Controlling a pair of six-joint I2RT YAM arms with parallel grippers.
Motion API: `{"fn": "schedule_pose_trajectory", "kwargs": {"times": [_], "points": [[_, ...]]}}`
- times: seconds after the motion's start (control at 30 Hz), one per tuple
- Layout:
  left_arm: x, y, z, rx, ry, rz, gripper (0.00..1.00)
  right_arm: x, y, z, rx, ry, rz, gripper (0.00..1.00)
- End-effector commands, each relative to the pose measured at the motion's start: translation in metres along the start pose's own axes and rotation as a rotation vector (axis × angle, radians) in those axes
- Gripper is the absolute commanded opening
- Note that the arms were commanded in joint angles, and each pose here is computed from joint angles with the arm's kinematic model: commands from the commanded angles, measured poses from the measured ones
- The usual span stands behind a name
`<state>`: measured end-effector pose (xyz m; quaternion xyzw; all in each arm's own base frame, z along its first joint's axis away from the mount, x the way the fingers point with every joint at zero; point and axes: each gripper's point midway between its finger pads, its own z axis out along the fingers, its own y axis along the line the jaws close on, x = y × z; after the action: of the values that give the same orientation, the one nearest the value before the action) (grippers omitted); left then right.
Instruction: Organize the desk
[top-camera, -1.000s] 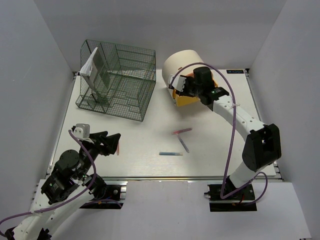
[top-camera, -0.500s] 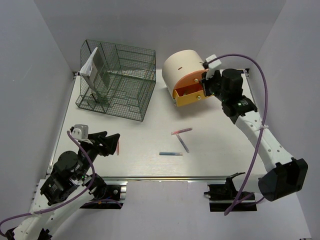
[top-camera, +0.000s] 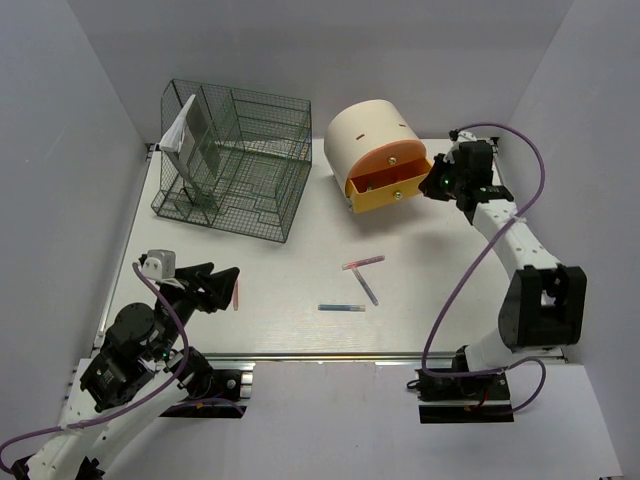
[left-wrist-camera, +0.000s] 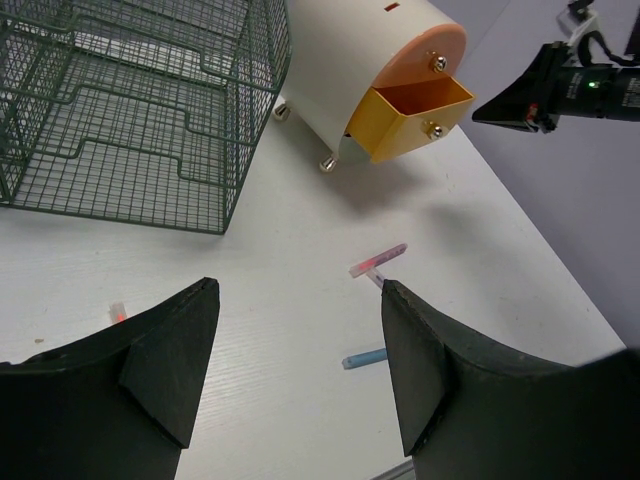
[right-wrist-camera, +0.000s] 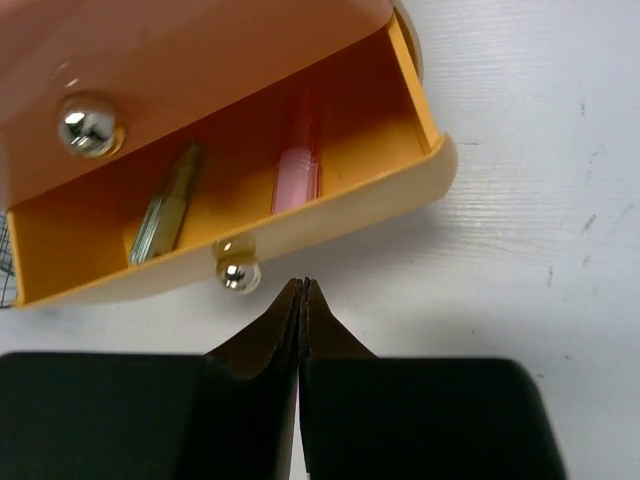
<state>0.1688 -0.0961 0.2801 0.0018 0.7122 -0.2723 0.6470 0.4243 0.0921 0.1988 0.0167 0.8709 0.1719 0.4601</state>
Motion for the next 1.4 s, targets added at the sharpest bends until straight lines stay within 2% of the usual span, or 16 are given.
{"fn": "schedule_pose_trajectory", "kwargs": {"times": [0.0,0.03,0.07,0.1,0.33,0.4,0.43,0.6,0.97,1.37], "points": [[0.003,-0.003,0.0,0.02,0.008,0.001,0.76,-0.027,0.014,0.019,-0.071,-0.039,0.067,0.0],[0.003,-0.003,0.0,0.018,0.008,0.001,0.76,-0.016,0.009,0.033,-0.065,0.015,0.091,0.0],[0.004,-0.003,0.001,0.016,0.011,0.002,0.76,-0.029,0.013,0.036,-0.075,0.003,0.087,0.0],[0.004,-0.003,0.001,0.016,0.012,0.003,0.76,-0.02,0.01,0.047,-0.072,0.038,0.093,0.0],[0.005,-0.002,0.002,0.009,0.017,0.005,0.76,-0.025,0.008,0.061,-0.084,0.024,0.136,0.0],[0.006,-0.001,0.003,0.005,0.022,0.007,0.76,-0.024,0.01,0.063,-0.103,0.029,0.154,0.06],[0.007,-0.002,0.004,0.007,0.026,0.008,0.76,-0.025,0.013,0.063,-0.116,0.026,0.158,0.12],[0.008,-0.002,0.005,0.005,0.034,0.012,0.76,-0.023,0.019,0.068,-0.168,0.037,0.205,0.26],[0.011,0.0,0.007,-0.009,0.044,0.014,0.76,-0.02,0.024,0.083,-0.24,0.043,0.245,0.35],[0.013,0.0,0.009,-0.012,0.055,0.018,0.76,-0.028,0.03,0.088,-0.308,0.013,0.239,0.5]]}}
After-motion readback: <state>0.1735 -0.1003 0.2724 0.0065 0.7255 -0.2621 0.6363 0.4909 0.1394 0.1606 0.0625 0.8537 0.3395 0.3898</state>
